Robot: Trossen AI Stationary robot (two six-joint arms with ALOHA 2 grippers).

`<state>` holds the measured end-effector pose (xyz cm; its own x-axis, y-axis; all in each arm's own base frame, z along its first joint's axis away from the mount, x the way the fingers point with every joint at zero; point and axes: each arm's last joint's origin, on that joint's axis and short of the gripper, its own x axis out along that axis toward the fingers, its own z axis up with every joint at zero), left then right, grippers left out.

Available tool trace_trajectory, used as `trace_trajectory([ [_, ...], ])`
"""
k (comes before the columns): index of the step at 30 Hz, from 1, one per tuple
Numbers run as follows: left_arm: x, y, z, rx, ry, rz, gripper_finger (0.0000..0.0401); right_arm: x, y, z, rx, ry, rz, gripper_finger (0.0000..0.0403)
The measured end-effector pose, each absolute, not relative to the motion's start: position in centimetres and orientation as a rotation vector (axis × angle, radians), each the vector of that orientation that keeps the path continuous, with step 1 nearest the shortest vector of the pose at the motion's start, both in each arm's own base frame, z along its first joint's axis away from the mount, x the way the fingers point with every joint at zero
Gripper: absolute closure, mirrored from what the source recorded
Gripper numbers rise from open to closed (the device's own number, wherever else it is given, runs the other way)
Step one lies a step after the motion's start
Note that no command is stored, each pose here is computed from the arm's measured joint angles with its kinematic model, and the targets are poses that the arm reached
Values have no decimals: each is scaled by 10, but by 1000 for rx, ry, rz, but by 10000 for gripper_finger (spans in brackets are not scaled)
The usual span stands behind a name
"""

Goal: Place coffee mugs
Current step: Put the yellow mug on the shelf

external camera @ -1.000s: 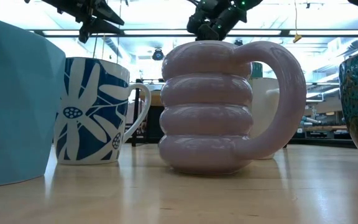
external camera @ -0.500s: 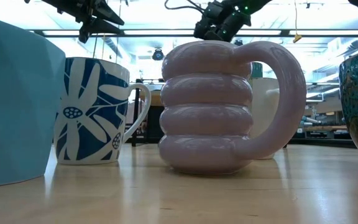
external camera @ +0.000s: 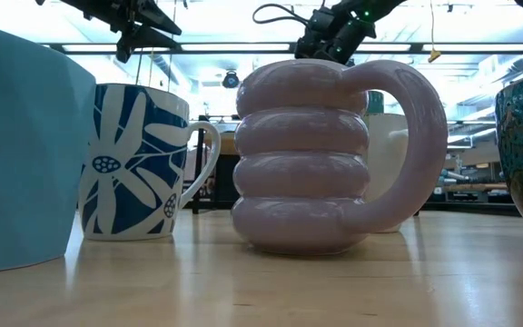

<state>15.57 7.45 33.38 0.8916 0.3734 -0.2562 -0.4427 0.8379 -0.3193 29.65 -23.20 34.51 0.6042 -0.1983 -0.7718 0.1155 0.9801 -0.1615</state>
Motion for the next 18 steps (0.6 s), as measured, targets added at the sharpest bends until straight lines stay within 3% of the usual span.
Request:
trace_trajectory([
  [18,156,75,334,-380,188,434,260,280,-238,349,-122,953,-205,358],
])
